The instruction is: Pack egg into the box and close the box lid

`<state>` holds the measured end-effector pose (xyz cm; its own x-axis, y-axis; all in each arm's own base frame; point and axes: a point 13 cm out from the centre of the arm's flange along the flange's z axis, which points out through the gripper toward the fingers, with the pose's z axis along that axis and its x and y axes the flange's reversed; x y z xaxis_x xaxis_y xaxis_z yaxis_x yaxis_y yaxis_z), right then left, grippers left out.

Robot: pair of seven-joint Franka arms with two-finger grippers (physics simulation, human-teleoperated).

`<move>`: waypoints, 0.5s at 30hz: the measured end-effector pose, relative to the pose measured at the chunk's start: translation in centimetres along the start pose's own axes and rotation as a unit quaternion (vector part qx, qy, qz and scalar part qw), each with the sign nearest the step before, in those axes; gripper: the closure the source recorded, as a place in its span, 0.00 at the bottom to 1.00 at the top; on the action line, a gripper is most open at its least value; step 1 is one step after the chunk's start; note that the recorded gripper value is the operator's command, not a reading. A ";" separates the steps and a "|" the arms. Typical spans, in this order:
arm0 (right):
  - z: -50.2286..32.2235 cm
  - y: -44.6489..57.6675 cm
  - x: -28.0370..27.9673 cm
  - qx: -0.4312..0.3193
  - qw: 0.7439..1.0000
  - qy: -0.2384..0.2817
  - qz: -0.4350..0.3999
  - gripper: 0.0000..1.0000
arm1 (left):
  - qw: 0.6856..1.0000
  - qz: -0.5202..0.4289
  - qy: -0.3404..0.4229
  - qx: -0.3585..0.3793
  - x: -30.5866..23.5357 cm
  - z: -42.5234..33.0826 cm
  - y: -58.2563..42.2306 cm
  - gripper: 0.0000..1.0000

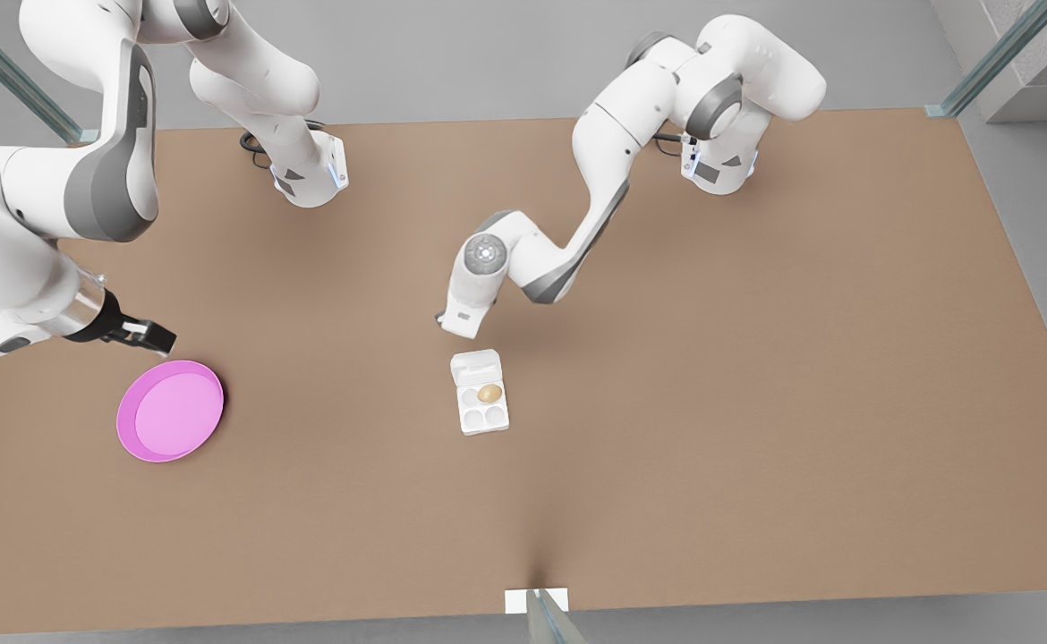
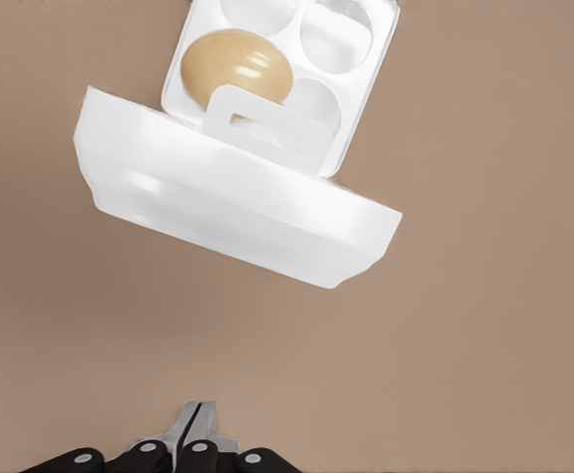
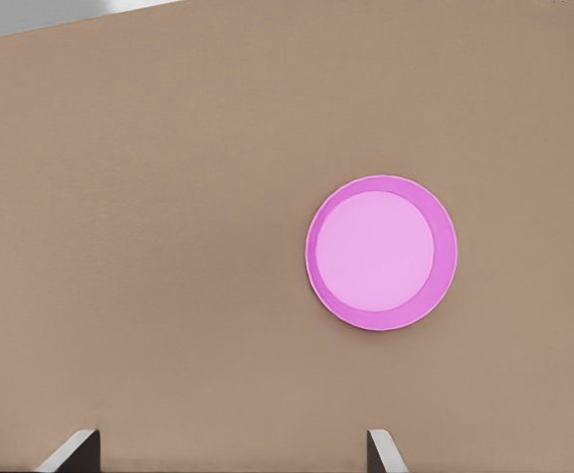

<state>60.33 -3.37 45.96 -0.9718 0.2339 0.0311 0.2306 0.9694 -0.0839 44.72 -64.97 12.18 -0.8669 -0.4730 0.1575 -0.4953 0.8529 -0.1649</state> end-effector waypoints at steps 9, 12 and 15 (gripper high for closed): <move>0.1 0.0 0.2 0.001 0.999 0.005 -0.042 0.00 | 0.994 -0.098 -0.038 0.034 -3.4 0.9 -0.9 0.79; 0.1 0.0 0.2 0.001 0.999 0.005 -0.051 0.00 | 0.993 -0.096 -0.053 0.037 -3.8 0.7 -1.1 0.79; 0.1 -0.1 0.3 0.002 0.998 0.005 -0.060 0.00 | 0.993 -0.093 -0.068 0.039 -4.9 0.5 -1.1 0.79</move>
<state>60.06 -3.37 45.87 -0.9917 0.1175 0.0517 0.1130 0.9902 -0.0821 49.51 -63.65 11.11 -0.7565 -0.6512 0.0609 -0.6463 0.7301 -0.2218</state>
